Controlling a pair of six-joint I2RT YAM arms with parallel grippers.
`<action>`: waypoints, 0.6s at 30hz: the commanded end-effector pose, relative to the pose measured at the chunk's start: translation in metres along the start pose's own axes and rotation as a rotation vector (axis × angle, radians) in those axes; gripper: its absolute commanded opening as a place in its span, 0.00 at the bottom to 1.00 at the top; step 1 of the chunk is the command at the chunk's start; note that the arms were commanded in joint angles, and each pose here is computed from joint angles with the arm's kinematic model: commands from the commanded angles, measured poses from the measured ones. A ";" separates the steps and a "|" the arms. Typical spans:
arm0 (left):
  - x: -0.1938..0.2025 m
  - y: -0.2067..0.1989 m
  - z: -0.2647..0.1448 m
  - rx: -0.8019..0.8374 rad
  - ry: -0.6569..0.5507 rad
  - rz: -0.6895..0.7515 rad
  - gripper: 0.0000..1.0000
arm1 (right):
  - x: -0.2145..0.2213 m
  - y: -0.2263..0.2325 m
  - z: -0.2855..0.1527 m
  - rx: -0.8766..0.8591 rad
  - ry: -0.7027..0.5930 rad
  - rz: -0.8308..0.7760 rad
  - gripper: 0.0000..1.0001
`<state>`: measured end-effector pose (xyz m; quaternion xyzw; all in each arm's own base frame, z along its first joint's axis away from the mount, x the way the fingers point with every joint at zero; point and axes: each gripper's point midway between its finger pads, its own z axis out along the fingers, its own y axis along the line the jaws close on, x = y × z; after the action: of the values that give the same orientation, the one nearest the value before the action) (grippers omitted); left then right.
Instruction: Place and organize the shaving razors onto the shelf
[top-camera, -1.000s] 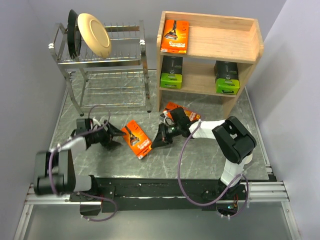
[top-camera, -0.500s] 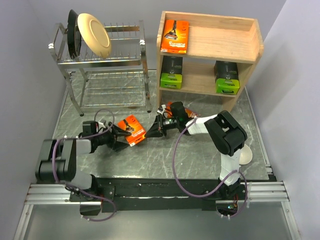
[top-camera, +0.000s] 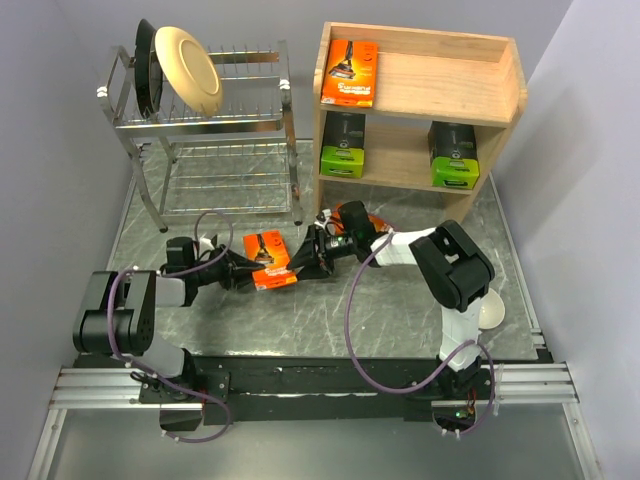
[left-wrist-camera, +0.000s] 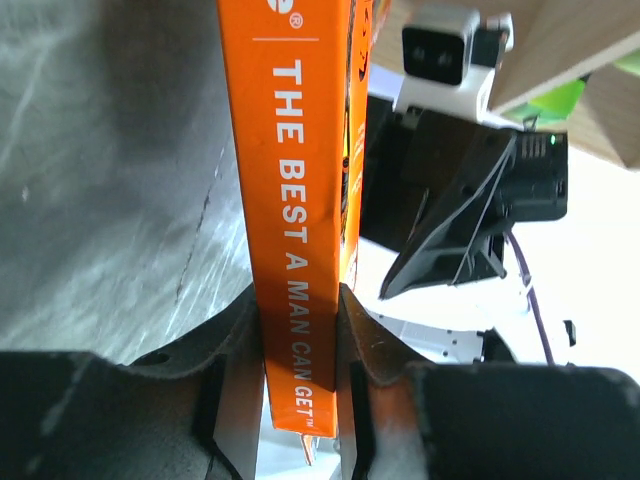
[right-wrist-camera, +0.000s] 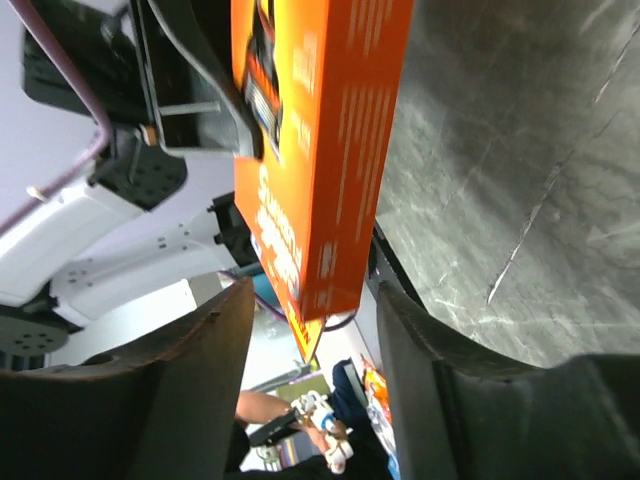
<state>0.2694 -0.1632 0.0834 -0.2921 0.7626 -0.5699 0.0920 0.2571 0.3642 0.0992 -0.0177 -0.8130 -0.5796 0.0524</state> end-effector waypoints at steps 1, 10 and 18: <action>0.007 -0.014 -0.006 0.063 0.036 0.097 0.26 | -0.010 0.007 -0.002 -0.046 -0.018 -0.008 0.63; 0.004 -0.024 -0.005 0.095 0.039 0.099 0.28 | -0.003 0.025 0.015 -0.110 0.058 -0.029 0.64; 0.000 -0.026 -0.004 0.095 0.022 0.126 0.31 | 0.001 0.034 0.012 -0.140 0.054 -0.070 0.41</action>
<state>0.2695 -0.1637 0.0935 -0.2711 0.7558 -0.5872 0.1028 0.2563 0.3821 0.1019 -0.0123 -0.7896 -0.6090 0.0747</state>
